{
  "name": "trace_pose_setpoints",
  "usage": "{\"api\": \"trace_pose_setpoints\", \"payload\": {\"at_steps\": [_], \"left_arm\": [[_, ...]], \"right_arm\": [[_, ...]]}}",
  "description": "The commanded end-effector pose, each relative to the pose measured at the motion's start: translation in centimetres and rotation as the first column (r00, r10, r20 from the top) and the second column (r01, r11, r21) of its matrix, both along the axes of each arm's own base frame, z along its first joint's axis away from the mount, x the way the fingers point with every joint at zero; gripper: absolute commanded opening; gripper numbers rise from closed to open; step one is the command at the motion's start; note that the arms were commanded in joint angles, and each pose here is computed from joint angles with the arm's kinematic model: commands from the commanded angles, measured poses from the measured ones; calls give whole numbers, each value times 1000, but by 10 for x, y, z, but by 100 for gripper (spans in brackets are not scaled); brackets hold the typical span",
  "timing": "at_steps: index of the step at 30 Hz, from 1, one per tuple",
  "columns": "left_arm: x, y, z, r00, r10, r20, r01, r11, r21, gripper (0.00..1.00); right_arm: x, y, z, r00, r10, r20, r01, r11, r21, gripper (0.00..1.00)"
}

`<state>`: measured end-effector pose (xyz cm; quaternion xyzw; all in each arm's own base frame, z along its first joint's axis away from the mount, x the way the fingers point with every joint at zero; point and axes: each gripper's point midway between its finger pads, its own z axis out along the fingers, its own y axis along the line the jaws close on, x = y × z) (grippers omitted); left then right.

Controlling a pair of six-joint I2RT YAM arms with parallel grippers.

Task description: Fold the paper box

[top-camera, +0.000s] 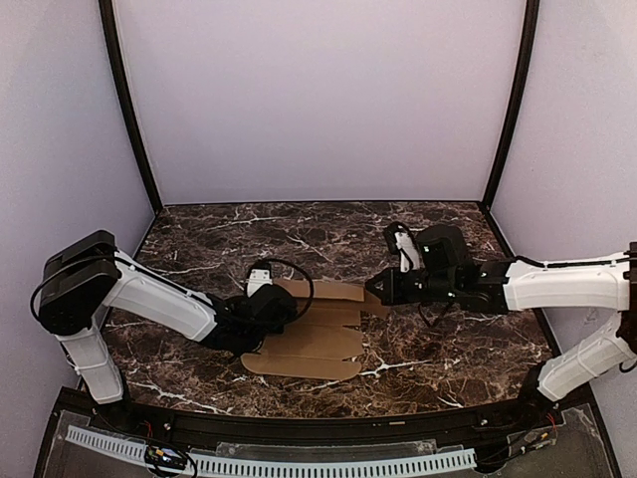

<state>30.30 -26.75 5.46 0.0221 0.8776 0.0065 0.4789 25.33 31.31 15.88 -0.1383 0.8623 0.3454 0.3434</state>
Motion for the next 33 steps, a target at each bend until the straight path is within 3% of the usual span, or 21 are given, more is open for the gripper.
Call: {"api": "trace_pose_setpoints", "payload": {"at_steps": [1, 18, 33], "left_arm": [[-8, 7, 4, 1000, 8, 10, -8, 1000, -5, 1], [-10, 6, 1, 1000, -11, 10, 11, 1000, -18, 1], [-17, -14, 5, 996, -84, 24, 84, 996, 11, 1]], "right_arm": [[12, 18, 4, 1000, -11, -4, 11, 999, 33, 0], [19, 44, -56, 997, -10, -76, 5, 998, -61, 0], [22, 73, -54, 995, 31, -90, -29, 999, 24, 0]]}}
